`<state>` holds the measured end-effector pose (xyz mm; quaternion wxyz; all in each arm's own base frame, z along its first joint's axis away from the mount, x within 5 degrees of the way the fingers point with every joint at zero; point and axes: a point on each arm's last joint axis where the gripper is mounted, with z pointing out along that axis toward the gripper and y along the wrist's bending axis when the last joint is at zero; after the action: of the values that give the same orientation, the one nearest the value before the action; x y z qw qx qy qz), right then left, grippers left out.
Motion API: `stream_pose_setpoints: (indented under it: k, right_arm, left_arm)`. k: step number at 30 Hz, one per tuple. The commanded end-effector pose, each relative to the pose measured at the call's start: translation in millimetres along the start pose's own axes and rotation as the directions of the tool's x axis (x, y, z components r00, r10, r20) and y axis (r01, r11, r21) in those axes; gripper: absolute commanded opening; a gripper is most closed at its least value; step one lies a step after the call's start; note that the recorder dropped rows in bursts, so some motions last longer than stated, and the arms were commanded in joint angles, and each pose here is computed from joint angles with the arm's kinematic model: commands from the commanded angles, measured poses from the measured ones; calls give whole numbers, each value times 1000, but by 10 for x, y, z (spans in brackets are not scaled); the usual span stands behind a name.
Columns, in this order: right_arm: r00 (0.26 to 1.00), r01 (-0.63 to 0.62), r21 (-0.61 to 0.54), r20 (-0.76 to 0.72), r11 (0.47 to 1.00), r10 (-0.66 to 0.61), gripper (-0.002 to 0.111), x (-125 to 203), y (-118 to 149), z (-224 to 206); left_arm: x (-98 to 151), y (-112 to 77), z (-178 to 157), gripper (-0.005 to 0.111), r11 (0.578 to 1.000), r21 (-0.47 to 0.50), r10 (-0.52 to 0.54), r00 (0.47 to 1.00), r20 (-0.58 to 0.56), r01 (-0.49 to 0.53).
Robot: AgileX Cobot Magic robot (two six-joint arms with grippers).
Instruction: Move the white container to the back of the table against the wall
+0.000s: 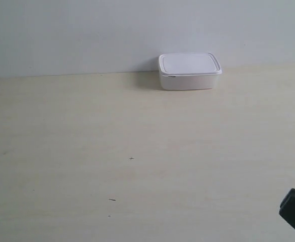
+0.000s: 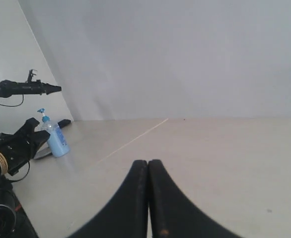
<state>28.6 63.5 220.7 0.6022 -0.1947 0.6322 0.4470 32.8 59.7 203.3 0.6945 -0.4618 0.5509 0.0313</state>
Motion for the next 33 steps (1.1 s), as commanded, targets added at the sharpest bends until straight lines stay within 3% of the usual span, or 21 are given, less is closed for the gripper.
stream_pose_setpoints:
  k: [1, 15, 33]
  right_arm:
    - [994, 64, 31, 86, 997, -66, 0, -27, 25, -61]
    - [975, 81, 353, 167, 932, -148, 0, -99, -179, -42]
    - [973, 81, 373, 171, 924, -154, 0, -104, -192, -43]
  left_arm:
    - [-1, 13, -4, 0, 1000, -7, 8, 1000, 10, -8]
    - [-64, 99, -52, 0, 990, -144, 9, 994, 113, 7]
    - [-69, 106, -57, 0, 988, -155, 10, 993, 122, 9]
